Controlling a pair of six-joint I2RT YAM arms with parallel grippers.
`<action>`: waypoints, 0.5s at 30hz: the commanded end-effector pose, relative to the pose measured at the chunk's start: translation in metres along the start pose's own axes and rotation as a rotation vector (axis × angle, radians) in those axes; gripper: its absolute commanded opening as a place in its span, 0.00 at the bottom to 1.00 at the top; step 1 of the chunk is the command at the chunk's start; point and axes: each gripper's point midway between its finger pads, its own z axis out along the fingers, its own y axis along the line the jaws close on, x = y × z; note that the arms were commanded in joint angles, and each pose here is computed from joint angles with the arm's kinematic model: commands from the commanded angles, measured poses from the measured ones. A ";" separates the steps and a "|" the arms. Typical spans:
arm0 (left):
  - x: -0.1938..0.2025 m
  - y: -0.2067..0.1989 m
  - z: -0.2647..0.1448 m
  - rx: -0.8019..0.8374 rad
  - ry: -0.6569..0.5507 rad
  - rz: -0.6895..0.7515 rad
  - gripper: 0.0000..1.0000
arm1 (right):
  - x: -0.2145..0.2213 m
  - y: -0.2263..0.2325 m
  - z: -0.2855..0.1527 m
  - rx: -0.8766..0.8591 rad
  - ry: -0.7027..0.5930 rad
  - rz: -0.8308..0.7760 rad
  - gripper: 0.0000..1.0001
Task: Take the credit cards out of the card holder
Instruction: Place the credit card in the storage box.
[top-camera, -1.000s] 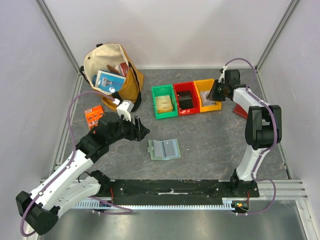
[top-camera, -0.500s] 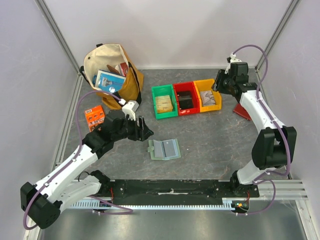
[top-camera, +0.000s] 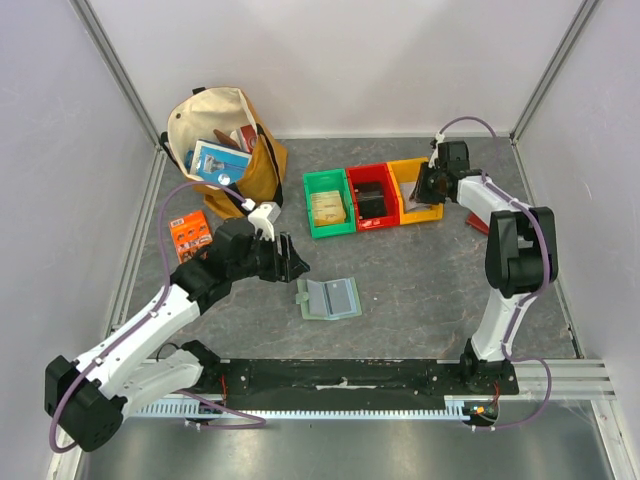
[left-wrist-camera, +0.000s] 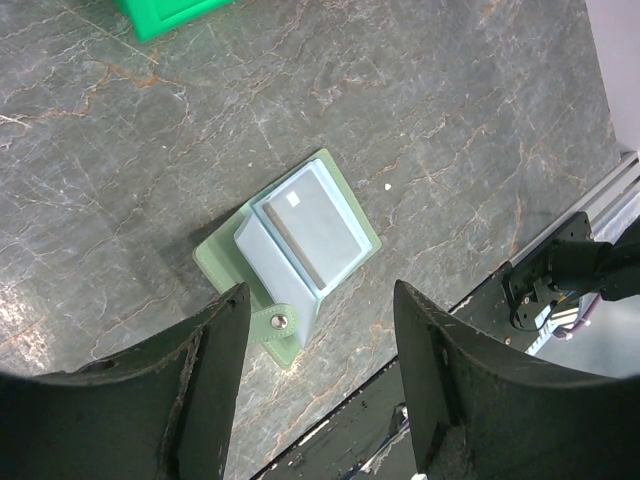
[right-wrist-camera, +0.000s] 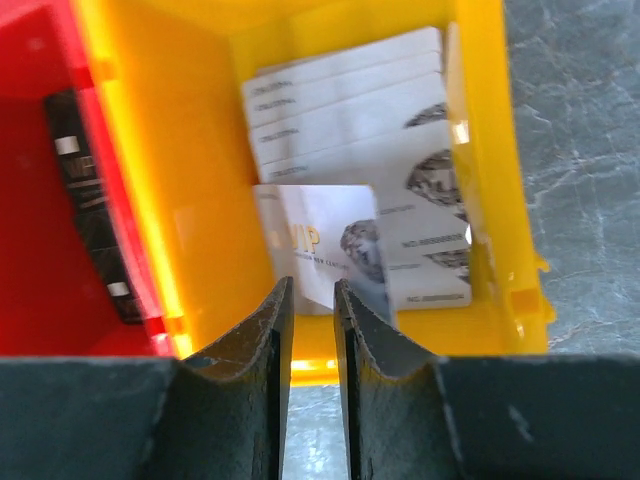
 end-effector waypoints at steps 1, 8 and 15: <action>-0.016 -0.016 0.002 0.051 -0.038 -0.023 0.65 | -0.021 -0.022 0.006 0.095 -0.057 0.004 0.29; -0.013 -0.016 0.009 0.054 -0.020 -0.033 0.65 | -0.033 -0.014 -0.005 0.078 -0.082 -0.002 0.30; -0.009 -0.018 0.018 0.061 -0.003 -0.057 0.64 | -0.040 0.031 -0.055 -0.013 -0.165 -0.026 0.37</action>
